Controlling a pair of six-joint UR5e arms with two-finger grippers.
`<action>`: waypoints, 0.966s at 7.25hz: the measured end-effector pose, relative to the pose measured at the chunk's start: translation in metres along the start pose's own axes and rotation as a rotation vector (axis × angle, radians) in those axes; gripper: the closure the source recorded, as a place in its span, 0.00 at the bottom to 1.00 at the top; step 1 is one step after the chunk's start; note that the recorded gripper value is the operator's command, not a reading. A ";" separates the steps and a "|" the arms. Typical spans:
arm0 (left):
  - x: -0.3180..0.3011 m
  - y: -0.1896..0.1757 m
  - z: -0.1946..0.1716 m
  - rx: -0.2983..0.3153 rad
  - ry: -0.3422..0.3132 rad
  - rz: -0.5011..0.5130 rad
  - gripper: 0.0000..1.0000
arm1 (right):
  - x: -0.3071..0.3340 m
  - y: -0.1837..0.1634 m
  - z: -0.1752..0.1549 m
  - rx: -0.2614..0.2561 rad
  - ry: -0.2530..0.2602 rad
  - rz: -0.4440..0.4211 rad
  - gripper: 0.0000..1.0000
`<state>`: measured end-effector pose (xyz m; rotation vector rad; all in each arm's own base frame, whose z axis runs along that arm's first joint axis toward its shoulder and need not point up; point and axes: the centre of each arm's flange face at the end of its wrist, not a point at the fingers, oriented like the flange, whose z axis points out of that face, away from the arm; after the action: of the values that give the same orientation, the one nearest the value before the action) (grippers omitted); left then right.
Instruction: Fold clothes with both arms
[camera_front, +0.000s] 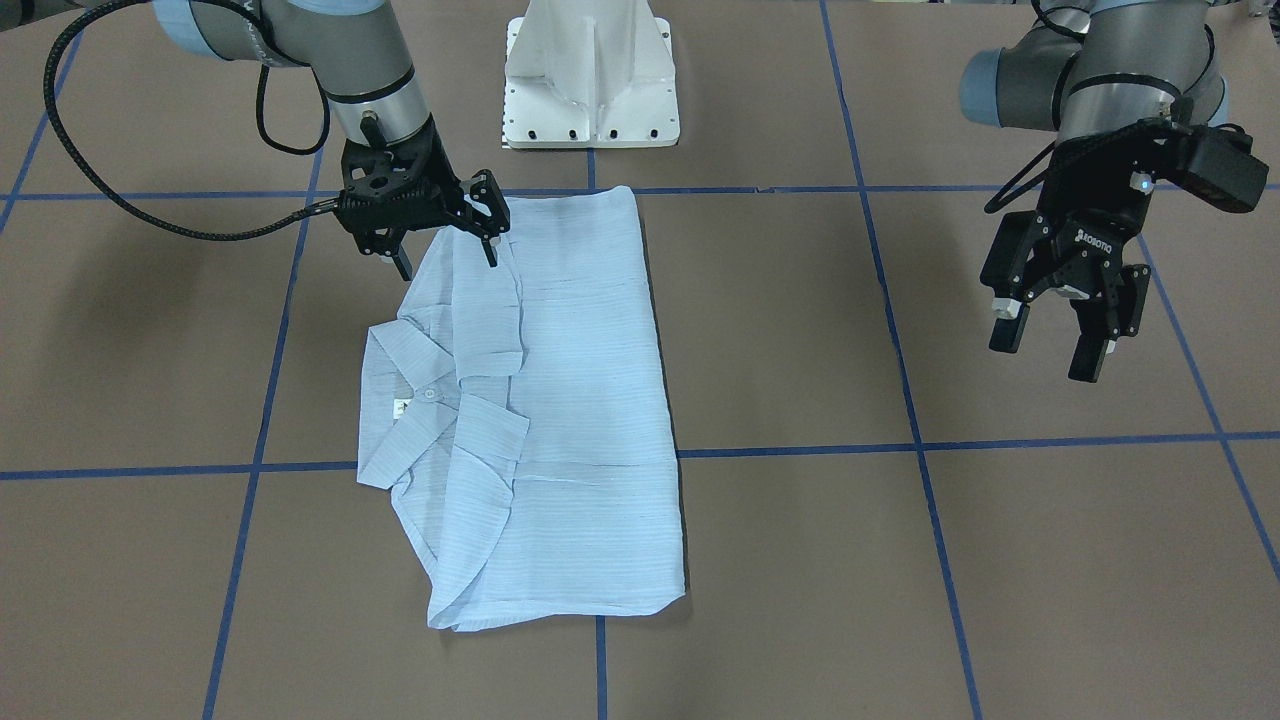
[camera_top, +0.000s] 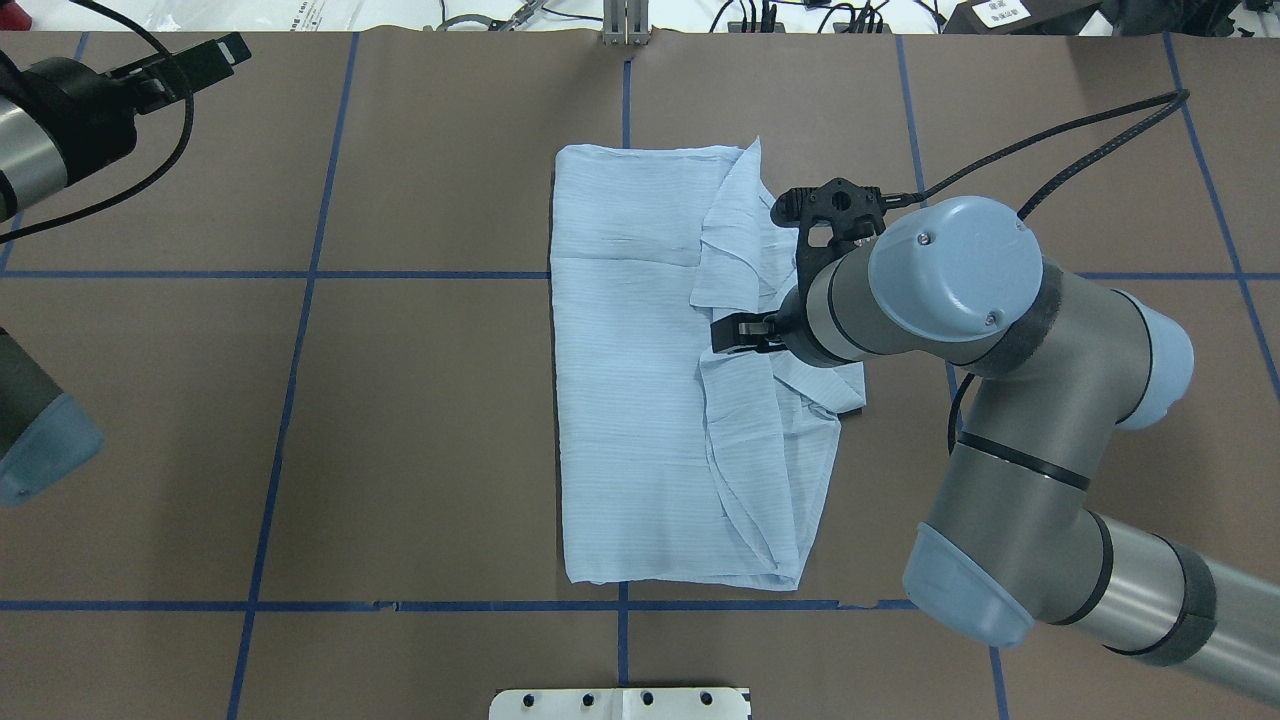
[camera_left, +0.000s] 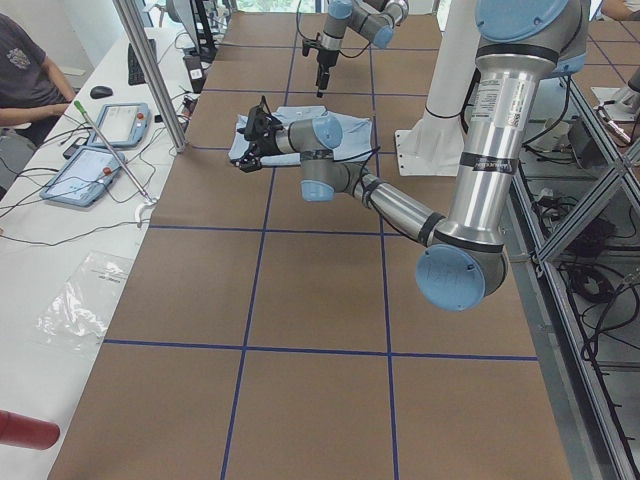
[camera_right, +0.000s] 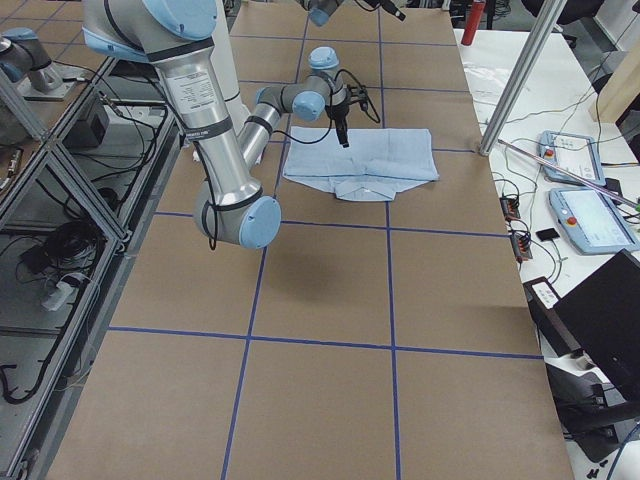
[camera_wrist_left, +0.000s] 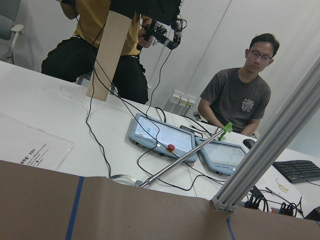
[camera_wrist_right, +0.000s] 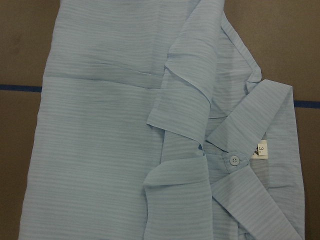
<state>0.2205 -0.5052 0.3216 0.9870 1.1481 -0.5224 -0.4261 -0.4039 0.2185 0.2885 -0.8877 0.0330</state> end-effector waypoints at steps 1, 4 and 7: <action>-0.004 0.000 -0.004 -0.010 -0.003 0.001 0.00 | 0.000 0.000 0.000 0.000 -0.001 0.000 0.00; -0.013 -0.009 -0.015 -0.022 -0.006 0.001 0.00 | -0.001 0.002 0.000 0.001 -0.001 -0.001 0.00; -0.019 -0.001 -0.012 -0.105 0.000 0.002 0.00 | -0.002 0.014 0.007 -0.025 0.038 -0.007 0.00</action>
<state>0.2071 -0.4976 0.3378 0.8974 1.1633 -0.4555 -0.4346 -0.3922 0.2244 0.2671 -0.8490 0.0209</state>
